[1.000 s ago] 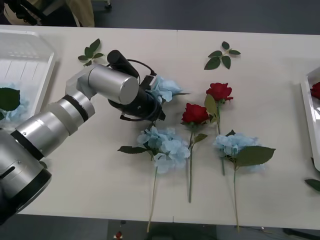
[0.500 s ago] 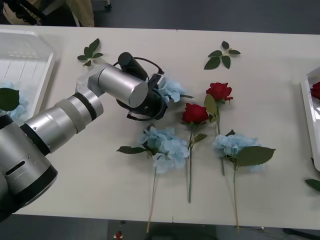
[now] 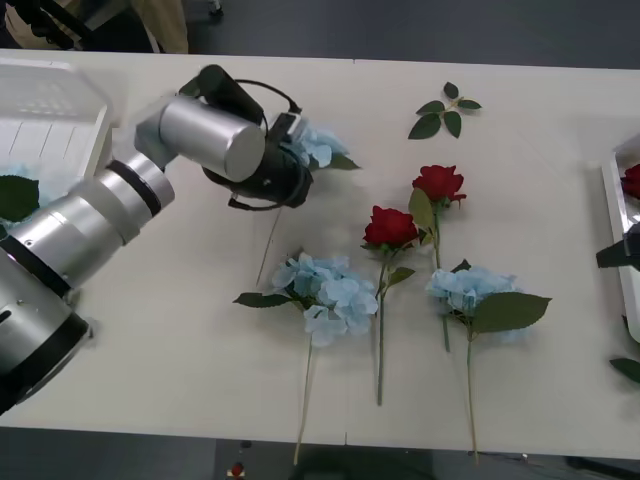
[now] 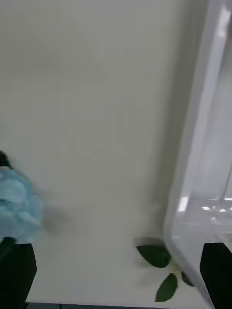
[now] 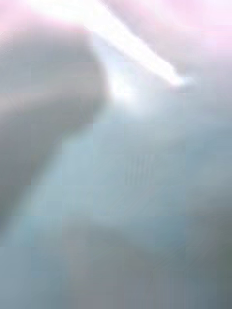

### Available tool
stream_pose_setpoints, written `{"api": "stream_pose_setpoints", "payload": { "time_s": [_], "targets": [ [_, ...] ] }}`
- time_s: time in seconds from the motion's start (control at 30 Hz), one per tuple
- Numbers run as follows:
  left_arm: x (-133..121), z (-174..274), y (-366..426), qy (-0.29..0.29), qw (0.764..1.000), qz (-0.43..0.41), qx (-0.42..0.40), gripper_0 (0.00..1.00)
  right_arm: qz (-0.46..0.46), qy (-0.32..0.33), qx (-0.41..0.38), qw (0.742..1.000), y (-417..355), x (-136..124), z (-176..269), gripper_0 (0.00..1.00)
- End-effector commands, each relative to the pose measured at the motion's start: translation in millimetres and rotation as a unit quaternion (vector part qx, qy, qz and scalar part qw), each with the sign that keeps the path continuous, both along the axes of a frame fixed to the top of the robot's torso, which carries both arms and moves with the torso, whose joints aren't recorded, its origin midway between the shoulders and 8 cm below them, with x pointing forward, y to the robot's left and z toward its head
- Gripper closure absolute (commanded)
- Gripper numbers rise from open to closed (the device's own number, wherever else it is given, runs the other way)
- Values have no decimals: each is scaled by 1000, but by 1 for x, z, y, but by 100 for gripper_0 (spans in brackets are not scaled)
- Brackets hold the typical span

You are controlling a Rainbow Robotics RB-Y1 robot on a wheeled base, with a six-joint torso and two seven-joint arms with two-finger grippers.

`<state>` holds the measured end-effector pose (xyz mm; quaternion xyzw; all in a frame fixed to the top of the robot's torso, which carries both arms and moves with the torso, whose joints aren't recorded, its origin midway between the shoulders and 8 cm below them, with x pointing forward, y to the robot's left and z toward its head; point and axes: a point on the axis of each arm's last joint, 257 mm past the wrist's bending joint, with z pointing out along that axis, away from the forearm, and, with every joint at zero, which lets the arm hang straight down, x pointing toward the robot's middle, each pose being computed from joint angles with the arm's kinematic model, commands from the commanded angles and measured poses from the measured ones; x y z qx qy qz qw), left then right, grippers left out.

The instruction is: Put the red flowers into the right box and the blue flowers into the left box

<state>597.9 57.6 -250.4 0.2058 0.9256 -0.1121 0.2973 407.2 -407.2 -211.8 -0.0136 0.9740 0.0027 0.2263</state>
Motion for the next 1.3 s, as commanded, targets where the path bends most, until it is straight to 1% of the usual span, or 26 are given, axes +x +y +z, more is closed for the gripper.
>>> {"api": "stream_pose_setpoints", "payload": {
  "time_s": [0.03,0.07,0.13,0.23,0.33,0.43,0.53,0.6,0.73,0.87,1.0,1.17,1.3],
  "targets": [
    [6,103,6,-46,998,-10,-35,100,15,-12,36,999,47,-20,3,0],
    [5,115,11,-48,998,-8,-36,100,20,-14,39,999,53,-23,3,0],
    [-4,158,44,-52,998,0,-28,100,41,-17,50,998,75,-36,3,0],
    [-18,194,95,-50,999,15,12,100,64,-20,62,996,97,-49,2,0],
    [-36,220,168,-42,993,21,106,100,85,-18,89,992,123,-64,2,0],
    [-49,229,234,-26,984,30,175,100,99,-8,118,988,145,-75,3,0],
    [-58,229,303,0,971,55,233,100,110,3,135,985,162,-84,0,0],
    [-59,228,344,11,961,71,266,100,106,12,150,983,172,-89,-2,0],
    [-53,228,408,12,942,93,323,100,116,22,157,981,191,-95,-8,0],
    [-43,208,455,17,927,110,358,100,143,21,138,980,200,-94,-16,0],
    [-31,186,480,11,917,119,381,100,161,15,116,980,205,-90,-26,0],
    [-37,153,503,37,910,133,391,100,165,8,95,982,204,-77,-38,0],
    [-32,143,525,23,904,146,400,100,171,6,72,983,199,-71,-49,0]
  ]
}}
